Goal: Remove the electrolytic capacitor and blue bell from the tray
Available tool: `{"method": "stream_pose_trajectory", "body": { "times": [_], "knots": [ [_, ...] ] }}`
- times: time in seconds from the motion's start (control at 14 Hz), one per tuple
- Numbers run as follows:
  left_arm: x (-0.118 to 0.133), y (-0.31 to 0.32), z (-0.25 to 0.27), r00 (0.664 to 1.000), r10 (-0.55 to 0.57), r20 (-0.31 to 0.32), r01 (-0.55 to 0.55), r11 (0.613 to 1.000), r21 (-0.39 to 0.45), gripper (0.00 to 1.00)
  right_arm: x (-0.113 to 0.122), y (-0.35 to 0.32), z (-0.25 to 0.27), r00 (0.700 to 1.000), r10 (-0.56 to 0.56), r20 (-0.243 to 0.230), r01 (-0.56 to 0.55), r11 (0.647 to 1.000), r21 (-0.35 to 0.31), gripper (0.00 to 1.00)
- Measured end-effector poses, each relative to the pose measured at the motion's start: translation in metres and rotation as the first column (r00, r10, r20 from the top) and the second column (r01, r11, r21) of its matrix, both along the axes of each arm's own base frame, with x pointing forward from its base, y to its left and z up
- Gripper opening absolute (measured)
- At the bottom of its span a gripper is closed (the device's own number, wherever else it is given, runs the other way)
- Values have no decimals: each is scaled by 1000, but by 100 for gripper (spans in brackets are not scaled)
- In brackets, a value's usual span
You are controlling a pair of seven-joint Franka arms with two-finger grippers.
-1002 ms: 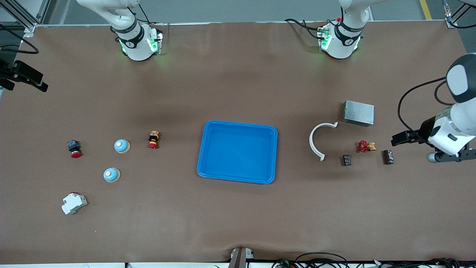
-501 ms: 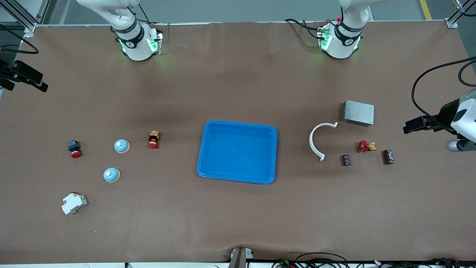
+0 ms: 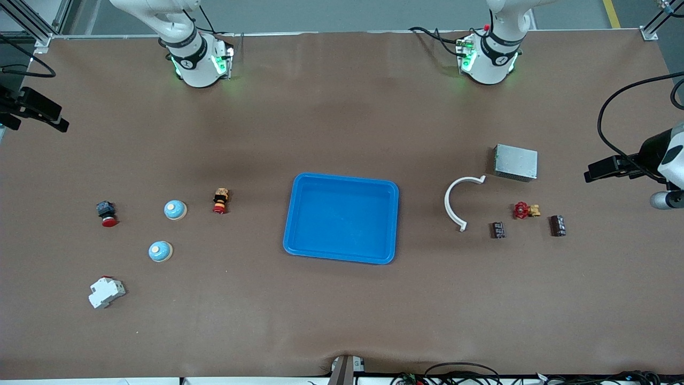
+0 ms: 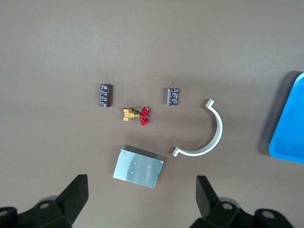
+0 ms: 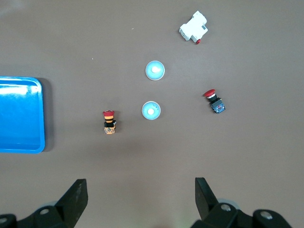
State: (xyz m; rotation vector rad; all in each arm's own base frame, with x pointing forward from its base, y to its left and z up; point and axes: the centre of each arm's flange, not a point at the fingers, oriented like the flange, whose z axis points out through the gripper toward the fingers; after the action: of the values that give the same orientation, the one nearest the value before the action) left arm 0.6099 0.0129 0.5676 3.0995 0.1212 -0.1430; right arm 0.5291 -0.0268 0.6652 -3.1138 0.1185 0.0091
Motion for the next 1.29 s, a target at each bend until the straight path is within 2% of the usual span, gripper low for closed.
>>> {"method": "stream_pose_trajectory", "body": {
  "times": [0.72,1.29],
  "knots": [
    [-2,-7,8,1000,-11,13,11,1000,1,100,1,-1,-1,1000,-3,-2,3,1000,0,100],
    [-1,-37,13,999,-49,23,49,999,23,100,3,-1,-4,1000,-4,-2,4,1000,0,100]
  ]
}}
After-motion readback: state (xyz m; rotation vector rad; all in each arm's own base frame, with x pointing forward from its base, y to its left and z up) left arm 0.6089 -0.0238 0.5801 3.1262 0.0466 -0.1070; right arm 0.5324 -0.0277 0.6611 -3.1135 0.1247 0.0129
